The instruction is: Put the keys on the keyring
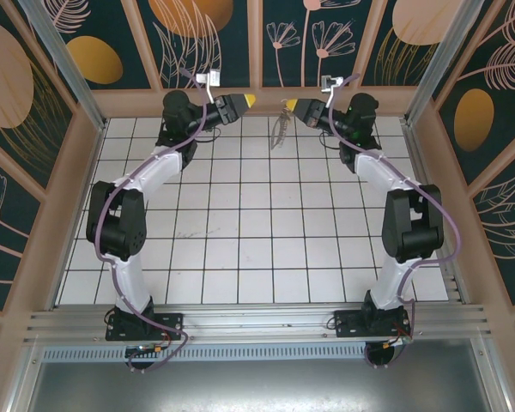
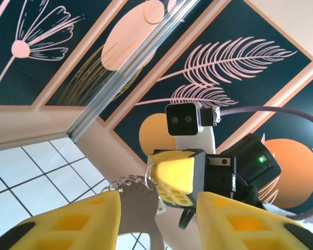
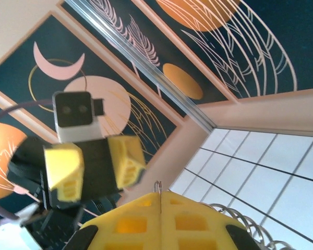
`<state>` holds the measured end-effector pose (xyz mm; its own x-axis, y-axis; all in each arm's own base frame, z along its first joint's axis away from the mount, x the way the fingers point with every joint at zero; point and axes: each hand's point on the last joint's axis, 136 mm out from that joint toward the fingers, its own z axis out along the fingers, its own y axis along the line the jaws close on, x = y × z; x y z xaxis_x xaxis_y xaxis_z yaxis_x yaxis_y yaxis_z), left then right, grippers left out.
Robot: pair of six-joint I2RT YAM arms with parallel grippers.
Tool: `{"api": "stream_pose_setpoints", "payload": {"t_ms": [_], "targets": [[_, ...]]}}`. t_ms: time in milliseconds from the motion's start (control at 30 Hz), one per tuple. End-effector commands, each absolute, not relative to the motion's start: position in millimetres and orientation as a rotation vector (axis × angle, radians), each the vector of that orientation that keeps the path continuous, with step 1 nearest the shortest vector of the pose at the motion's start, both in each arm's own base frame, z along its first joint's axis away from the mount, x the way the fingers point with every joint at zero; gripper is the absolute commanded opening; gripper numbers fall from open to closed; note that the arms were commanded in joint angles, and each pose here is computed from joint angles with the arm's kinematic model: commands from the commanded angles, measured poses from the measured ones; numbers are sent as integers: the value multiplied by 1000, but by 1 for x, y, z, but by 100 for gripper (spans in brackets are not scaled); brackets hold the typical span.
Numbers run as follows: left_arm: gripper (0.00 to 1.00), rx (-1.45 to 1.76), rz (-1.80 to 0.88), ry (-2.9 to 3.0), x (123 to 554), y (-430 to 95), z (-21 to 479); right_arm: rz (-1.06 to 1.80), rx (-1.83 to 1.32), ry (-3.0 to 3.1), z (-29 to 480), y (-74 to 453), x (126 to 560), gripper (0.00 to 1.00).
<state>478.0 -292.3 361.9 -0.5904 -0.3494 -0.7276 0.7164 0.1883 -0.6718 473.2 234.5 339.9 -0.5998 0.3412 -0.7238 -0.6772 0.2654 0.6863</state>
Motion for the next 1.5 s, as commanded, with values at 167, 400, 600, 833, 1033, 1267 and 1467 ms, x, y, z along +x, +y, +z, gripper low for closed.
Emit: {"api": "stream_pose_setpoints", "payload": {"t_ms": [167,400,600,833,1033,1267,1467], "targets": [[44,579,-1517,1661,473,-308,357,1436,-584,1738,329,244,463,0],[43,604,-1589,1695,478,-316,339,1457,-604,1741,324,252,460,0],[41,639,-1631,1703,473,-325,331,1470,-631,1743,321,263,456,0],[39,675,-1660,1712,468,-332,325,1468,-673,1747,323,270,451,0],[39,679,-1671,1725,468,-335,318,1469,-694,1739,328,274,448,0],[37,698,-1684,1724,464,-340,317,1468,-705,1739,329,277,445,0],[30,706,-1688,1725,462,-342,316,1465,-701,1740,329,278,446,0]]}}
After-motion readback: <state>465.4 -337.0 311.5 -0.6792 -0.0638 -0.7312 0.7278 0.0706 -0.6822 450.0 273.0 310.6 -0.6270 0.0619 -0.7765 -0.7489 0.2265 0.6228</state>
